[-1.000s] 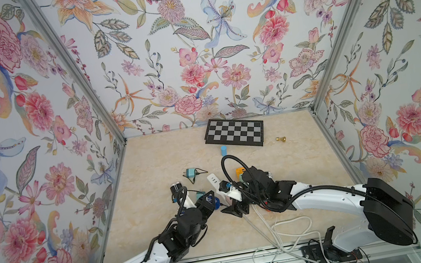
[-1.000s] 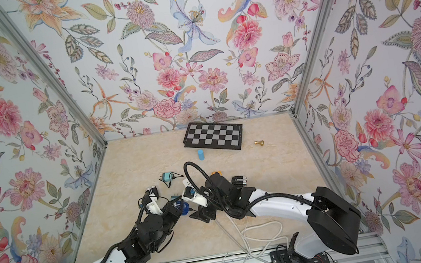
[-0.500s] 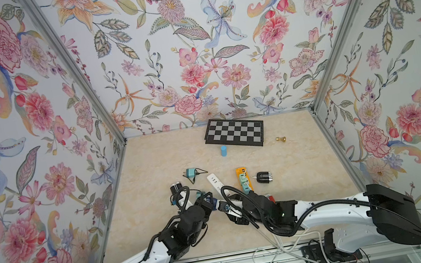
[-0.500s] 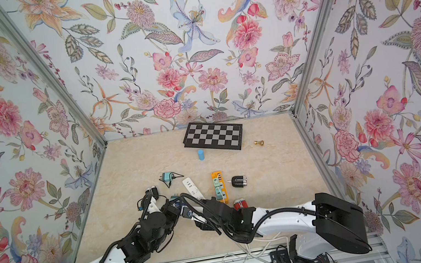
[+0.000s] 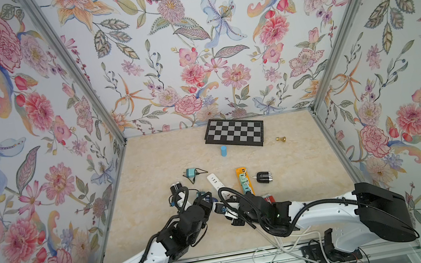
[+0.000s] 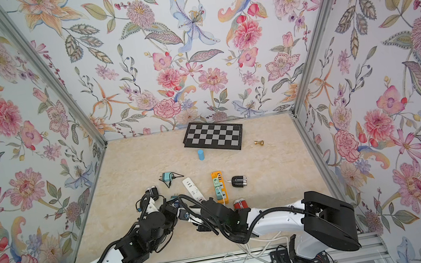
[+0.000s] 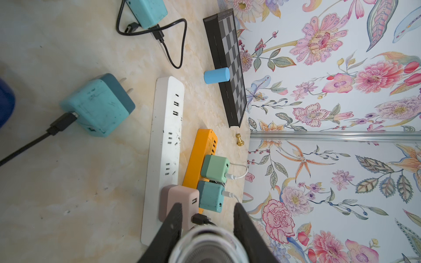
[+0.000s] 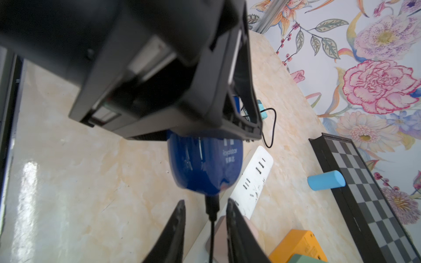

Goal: Unplug the electric shaver
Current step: Remove the charging cable from the electric shaver.

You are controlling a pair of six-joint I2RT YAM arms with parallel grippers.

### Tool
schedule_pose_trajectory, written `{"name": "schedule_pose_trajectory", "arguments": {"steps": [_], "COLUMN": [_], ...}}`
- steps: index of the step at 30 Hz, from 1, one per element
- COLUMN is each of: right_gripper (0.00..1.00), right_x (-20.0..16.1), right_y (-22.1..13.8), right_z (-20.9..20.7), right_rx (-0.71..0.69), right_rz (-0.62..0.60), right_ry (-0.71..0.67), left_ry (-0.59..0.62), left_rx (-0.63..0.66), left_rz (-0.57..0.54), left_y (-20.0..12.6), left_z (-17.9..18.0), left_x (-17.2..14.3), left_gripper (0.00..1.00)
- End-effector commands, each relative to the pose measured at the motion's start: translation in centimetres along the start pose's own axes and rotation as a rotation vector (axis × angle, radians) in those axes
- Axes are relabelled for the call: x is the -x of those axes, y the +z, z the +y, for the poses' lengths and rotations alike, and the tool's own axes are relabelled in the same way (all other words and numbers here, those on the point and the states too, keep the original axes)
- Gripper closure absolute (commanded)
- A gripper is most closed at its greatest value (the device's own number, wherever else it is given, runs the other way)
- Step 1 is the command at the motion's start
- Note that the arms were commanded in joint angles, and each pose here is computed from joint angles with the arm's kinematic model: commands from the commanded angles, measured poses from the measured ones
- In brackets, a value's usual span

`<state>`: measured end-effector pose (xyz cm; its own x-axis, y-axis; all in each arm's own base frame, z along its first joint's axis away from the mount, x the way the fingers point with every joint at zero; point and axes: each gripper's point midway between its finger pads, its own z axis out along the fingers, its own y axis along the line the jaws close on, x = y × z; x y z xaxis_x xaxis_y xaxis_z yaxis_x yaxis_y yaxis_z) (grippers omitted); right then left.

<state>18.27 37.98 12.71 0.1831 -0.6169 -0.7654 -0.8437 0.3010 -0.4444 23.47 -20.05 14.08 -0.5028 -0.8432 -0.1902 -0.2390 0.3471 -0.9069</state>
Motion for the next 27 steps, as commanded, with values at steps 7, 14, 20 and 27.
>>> {"name": "schedule_pose_trajectory", "arguments": {"steps": [7,14,20,27], "right_gripper": [0.82,0.89,0.97,1.0], "right_x": [1.5,1.6,0.7,1.0], "right_y": [0.4,0.7,0.5,0.2], "right_z": [-0.7,-1.0,-1.2,-2.0], "right_rx": [-0.084,-0.126,-0.157,-0.24], "right_rz": [-0.046,-0.036,-0.014,-0.035], "right_ry": [-0.035,-0.079,-0.102,-0.146], "left_ry": [-0.039,-0.044,-0.056,-0.085], "left_rx": [-0.025,-0.018,-0.018,-0.011], "left_rz": [-0.025,-0.014,-0.022,-0.001], "left_y": [-0.4,-0.1,-0.2,0.1], "left_z": [-0.9,-0.7,-0.7,-0.5], "left_x": [0.4,0.1,0.3,-0.2], "left_gripper": [0.84,0.84,0.86,0.9]}}
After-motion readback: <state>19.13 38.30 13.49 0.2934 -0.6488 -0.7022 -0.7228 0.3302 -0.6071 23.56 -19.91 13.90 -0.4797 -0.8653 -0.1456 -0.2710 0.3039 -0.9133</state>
